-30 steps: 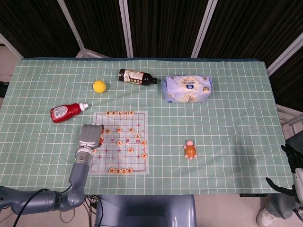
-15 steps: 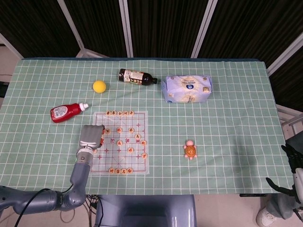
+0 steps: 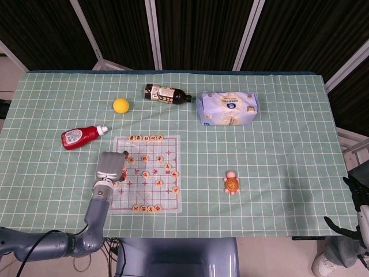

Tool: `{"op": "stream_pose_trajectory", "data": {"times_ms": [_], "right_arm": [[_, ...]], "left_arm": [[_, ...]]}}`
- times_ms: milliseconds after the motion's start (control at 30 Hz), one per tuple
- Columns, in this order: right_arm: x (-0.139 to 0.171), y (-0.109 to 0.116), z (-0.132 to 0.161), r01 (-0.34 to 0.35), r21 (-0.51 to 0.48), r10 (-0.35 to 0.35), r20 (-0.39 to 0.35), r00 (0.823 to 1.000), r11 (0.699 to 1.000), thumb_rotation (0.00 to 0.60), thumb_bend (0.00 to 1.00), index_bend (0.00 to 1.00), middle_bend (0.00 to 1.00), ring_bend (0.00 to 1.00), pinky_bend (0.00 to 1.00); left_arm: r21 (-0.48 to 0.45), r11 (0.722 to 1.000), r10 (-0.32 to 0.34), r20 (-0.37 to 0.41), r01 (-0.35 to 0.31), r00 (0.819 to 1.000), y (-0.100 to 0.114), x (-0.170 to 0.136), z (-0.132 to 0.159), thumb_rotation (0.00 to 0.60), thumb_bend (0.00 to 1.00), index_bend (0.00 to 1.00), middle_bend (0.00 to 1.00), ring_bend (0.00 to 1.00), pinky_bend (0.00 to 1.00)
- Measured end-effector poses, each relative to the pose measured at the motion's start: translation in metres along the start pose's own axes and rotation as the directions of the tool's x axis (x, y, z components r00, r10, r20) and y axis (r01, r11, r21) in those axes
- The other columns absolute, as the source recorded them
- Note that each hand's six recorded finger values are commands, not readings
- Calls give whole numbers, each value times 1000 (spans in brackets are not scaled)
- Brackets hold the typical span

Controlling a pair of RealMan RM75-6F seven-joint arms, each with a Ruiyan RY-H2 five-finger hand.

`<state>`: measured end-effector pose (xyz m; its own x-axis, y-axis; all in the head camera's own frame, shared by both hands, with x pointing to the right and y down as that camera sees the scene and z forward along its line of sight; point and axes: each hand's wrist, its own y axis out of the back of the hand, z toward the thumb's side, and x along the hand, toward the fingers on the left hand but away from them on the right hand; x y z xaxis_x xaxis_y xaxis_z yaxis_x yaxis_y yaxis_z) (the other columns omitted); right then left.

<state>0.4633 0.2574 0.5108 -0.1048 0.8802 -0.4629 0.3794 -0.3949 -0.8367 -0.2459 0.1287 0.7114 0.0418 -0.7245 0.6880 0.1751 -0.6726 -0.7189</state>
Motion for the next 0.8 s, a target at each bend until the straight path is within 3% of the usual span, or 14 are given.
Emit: {"op": "stream_pose_trajectory", "data": {"times_ms": [200,300,367,433,467,567,667,800], "right_arm": [[0,0,1,1,5,-1,-5,1000,1000,600,249,0,0,0,0],[0,0,1,3,10,-3,-6,1000,1000,600,249,0,0,0,0],[0,-1,0,1,14,-1,-6,1000,1000,600,248,0,0,0,0],[-1,-1,0,0,19,1,-7,1000,1000,600,248,0,0,0,0],[-1,-1,0,-1,23,1,-8,1000,1000,600,248,0,0,0,0],[-1,-2,0,-4,39,5,-12,1000,999,600,248,0,0,0,0],[0,-3,1,-5,55,6,-17,1000,998,600,248,0,0,0,0],[0,-3,3,5,96,-2,-33,999,995,600,249,0,0,0,0]], "left_arm": [[-46,997,66,14,-65,998,19,-6,-4,600,184,312,991,948,997],[-60,992,117,27,-115,993,31,-11,-7,600,182,218,833,803,926],[-59,985,164,37,-161,986,39,-17,-13,600,177,84,594,622,774],[-50,978,203,46,-201,978,45,-24,-19,600,168,11,380,435,615],[-43,973,228,50,-226,972,48,-30,-25,600,160,0,269,326,522],[-42,961,276,51,-274,960,50,-48,-45,600,120,0,59,101,316],[-68,950,308,38,-305,951,45,-68,-68,600,77,0,0,4,163],[-96,938,336,7,-333,942,34,-98,-101,600,40,0,0,0,111]]}}
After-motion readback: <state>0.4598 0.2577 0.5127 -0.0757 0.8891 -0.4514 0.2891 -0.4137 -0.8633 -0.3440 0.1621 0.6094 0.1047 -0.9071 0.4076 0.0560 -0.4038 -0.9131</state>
